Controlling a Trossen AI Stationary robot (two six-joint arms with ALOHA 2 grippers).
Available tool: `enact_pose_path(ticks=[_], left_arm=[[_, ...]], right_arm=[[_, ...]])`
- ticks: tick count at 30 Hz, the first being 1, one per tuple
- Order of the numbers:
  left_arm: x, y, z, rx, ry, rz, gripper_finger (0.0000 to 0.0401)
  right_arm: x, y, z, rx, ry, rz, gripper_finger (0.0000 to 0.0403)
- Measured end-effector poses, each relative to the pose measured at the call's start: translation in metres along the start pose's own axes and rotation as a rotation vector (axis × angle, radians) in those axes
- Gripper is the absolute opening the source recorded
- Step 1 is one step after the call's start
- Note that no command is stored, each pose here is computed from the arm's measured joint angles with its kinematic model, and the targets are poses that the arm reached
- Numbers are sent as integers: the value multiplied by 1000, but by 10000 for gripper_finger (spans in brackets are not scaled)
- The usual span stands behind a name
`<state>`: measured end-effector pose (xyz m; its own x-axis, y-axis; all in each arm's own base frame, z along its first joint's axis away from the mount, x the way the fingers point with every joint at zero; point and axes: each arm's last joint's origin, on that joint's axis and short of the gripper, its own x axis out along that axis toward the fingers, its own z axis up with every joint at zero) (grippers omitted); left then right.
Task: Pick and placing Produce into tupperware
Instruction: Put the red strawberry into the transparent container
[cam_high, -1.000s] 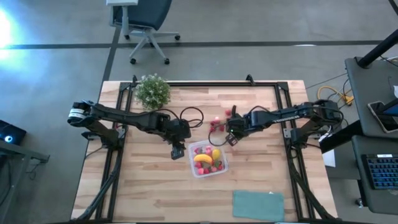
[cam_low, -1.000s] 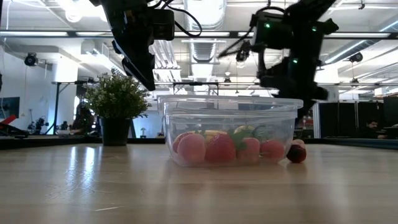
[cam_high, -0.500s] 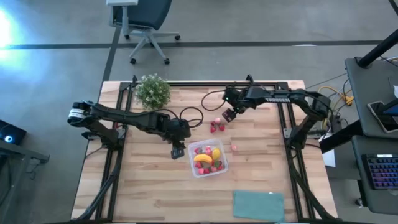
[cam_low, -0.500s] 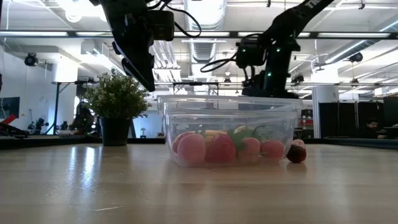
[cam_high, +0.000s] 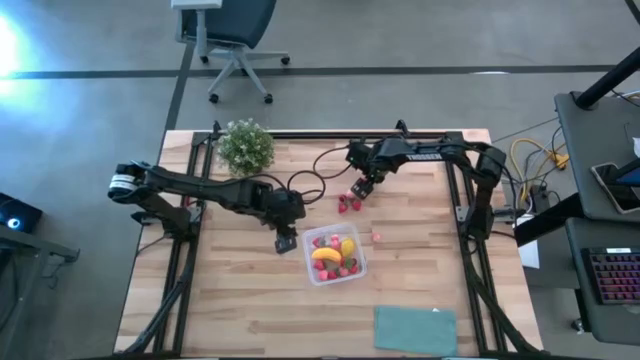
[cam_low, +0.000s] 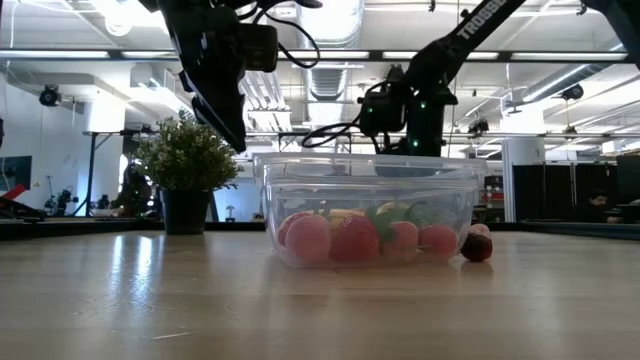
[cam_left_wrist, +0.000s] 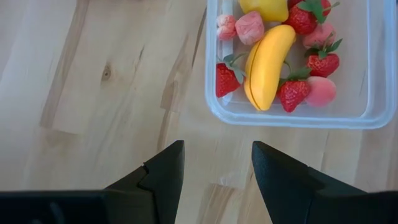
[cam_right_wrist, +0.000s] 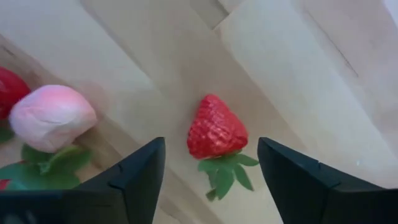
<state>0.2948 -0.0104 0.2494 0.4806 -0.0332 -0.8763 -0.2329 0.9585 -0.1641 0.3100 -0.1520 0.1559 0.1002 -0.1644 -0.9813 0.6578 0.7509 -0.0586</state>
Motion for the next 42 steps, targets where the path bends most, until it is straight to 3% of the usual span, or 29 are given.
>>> enact_pose_path(ticks=[22,35,42], left_arm=[[2,2,-2,-21,2,14,173],[2,2,-2,-19,2,22,173],[2,2,-2,-10,0,26,173]], right_arm=[[10,-2,3,-26,6,22,143],[-3,-2,10,-23,-19,29,140],[-30,12,13,-76,8,49,140]])
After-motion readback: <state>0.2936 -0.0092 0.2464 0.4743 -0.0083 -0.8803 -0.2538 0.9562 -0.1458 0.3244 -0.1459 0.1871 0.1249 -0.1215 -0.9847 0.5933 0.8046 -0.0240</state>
